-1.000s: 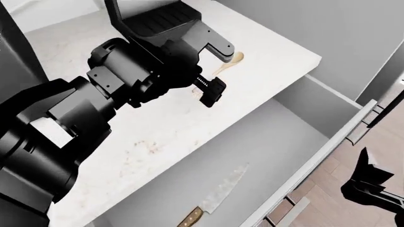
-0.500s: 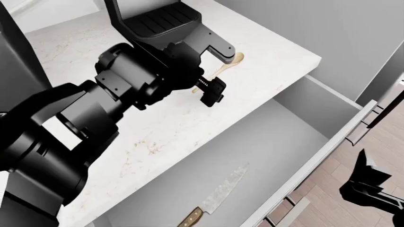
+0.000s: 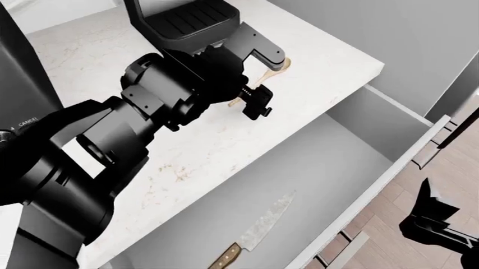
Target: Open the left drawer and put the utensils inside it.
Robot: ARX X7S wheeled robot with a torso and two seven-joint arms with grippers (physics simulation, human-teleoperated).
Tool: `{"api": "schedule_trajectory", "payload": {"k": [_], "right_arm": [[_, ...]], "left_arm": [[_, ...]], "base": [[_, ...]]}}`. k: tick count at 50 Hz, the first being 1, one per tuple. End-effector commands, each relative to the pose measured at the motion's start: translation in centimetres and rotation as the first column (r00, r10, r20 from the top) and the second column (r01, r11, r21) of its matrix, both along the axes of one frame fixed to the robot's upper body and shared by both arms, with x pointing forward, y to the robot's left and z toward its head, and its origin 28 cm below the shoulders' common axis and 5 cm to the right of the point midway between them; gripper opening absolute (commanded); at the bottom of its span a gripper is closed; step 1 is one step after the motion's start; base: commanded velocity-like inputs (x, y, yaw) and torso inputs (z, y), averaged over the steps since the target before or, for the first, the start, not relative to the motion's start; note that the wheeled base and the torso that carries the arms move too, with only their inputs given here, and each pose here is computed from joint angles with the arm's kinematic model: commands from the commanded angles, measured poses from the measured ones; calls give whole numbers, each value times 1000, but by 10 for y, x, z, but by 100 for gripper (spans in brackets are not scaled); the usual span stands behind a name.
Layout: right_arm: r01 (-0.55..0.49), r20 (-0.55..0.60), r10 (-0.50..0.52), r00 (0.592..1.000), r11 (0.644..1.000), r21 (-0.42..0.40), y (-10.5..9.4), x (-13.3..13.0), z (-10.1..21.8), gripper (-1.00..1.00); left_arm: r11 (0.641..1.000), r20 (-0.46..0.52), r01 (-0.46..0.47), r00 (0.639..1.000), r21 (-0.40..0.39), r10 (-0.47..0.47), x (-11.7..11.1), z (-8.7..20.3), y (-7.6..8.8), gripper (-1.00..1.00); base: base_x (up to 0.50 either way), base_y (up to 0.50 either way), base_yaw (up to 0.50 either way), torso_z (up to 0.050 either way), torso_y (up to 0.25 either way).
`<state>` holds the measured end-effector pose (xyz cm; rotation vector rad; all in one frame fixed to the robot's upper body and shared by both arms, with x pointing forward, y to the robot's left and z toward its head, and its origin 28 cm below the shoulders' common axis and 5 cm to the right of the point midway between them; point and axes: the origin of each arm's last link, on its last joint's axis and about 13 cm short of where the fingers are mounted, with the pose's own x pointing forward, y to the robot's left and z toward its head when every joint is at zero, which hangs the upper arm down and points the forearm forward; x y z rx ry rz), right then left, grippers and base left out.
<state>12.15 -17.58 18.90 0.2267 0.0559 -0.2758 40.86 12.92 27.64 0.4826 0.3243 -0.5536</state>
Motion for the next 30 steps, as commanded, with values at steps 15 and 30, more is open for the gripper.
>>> {"api": "schedule_trajectory", "payload": {"k": [15, 30], "right_arm": [[-1, 9, 1, 1000, 1000, 3, -1, 0, 1, 100], [4, 9, -4, 1000, 1000, 8, -2, -1, -1, 100]], "left_arm": [[990, -43, -72, 996, 125, 78, 3, -39, 9, -100], [987, 12, -121, 993, 110, 121, 3, -18, 12, -100]], "base": [[0, 0, 0, 0, -6], [0, 0, 0, 0, -6]]}}
